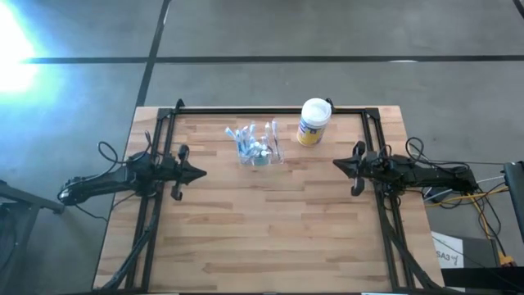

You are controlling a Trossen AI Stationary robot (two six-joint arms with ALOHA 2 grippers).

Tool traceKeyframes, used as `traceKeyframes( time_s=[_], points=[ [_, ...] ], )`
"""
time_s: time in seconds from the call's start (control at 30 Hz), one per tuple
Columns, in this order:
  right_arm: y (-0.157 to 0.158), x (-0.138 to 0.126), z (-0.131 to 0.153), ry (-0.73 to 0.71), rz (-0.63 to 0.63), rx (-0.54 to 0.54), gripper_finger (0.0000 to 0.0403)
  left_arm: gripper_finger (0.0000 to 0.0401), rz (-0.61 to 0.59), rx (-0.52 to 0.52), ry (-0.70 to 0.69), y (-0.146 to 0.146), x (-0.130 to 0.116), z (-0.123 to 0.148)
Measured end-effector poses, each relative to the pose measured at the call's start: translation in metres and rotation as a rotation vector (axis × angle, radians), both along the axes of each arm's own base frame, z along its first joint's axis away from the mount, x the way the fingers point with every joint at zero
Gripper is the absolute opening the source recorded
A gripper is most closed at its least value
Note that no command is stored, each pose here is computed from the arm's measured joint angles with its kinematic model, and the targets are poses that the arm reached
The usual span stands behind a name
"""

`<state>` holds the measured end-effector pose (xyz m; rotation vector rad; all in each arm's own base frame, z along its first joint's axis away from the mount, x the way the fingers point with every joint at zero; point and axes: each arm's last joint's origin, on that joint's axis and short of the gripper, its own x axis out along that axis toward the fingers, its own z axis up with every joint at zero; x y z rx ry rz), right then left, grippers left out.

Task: Pick & Place toothbrushing station
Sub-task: Return to Home Position

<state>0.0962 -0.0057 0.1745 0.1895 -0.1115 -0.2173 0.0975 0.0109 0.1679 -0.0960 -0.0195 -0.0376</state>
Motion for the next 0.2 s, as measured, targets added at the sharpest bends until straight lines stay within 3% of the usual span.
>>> traceKeyframes(
  time_s=[0.2],
  points=[
    [0.0000, 0.0001, -0.0003, 0.016, -0.004, -0.051, 0.0008, 0.0022, 0.001, -0.002, 0.000, 0.0000, 0.0000, -0.0001]
  ],
)
